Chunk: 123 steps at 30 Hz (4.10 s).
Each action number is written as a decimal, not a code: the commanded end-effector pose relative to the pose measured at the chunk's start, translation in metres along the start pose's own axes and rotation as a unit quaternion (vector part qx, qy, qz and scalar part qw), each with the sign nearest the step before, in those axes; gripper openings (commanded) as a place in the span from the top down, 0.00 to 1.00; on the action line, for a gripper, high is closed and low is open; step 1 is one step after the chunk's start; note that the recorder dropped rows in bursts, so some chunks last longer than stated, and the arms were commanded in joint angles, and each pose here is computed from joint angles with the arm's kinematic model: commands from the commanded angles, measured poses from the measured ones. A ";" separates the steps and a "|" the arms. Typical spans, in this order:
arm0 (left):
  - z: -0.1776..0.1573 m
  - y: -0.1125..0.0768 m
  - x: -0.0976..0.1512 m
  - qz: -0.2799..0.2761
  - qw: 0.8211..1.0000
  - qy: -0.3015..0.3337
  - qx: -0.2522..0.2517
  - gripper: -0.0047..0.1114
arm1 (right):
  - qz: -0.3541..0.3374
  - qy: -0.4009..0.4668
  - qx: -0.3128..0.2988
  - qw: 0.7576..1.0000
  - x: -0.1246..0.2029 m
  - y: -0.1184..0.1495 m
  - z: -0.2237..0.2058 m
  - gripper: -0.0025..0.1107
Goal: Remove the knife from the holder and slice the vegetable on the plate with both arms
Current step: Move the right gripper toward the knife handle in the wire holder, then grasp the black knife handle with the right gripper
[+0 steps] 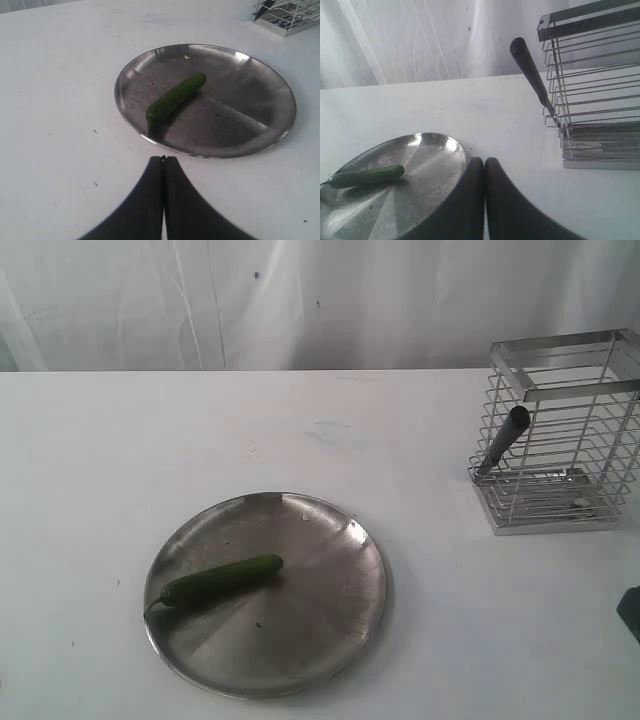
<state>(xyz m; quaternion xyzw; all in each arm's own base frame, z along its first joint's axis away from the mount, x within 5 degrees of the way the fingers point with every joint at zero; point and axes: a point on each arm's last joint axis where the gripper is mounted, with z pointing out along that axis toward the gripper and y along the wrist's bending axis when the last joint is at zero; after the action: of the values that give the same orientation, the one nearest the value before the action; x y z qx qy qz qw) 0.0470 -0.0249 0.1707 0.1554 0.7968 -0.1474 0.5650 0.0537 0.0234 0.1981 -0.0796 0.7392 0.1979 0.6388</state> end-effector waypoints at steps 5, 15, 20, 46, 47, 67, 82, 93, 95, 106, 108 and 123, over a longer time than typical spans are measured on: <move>0.000 0.000 0.001 -0.004 1.000 0.001 0.000 0.96 | 0.003 0.000 0.003 1.000 0.001 -0.001 0.000 0.98; 0.000 0.000 0.001 -0.004 1.000 0.001 0.000 0.96 | -0.006 -0.136 -0.022 0.990 -0.037 0.007 -0.008 0.98; 0.000 0.000 0.001 -0.004 1.000 0.001 0.000 0.96 | -0.004 -0.168 -0.028 0.985 -0.083 0.016 -0.025 0.98; 0.000 0.000 0.001 -0.004 1.000 0.001 0.000 0.96 | -0.058 0.255 0.043 0.964 -0.205 0.037 0.100 0.89; 0.000 0.000 0.001 -0.004 1.000 0.001 0.000 0.96 | -0.062 0.271 0.048 0.959 -0.205 0.037 0.108 0.85; 0.000 0.000 0.001 -0.004 1.000 0.001 0.000 0.96 | -0.082 0.358 0.127 0.921 -0.157 0.013 0.204 0.48; 0.000 0.000 0.001 -0.004 1.000 0.001 0.000 0.96 | -0.089 0.382 0.150 0.908 -0.131 -0.009 0.240 0.48; 0.000 0.000 0.001 -0.004 1.000 0.001 0.000 0.96 | -0.087 0.403 0.150 0.899 -0.107 -0.018 0.261 0.63; 0.000 0.000 0.001 -0.004 1.000 0.001 0.000 0.96 | -0.090 0.398 0.149 0.901 -0.108 -0.018 0.263 0.65; 0.000 0.000 0.001 -0.004 1.000 0.001 0.000 0.96 | -0.100 0.383 0.151 0.906 -0.119 -0.017 0.266 0.65; 0.000 0.000 0.001 -0.004 1.000 0.001 0.000 0.96 | -0.102 0.383 0.152 0.906 -0.119 -0.018 0.266 0.65; 0.000 0.000 0.001 -0.004 1.000 0.001 0.000 0.96 | -0.123 0.392 0.172 0.895 -0.134 -0.019 0.257 0.91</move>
<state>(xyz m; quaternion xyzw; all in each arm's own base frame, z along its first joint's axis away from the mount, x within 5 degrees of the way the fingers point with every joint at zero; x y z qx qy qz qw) 0.0470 -0.0249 0.1707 0.1554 0.7968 -0.1474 0.5650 0.3217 0.0938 0.2857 -0.1384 0.9378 -0.0543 0.3136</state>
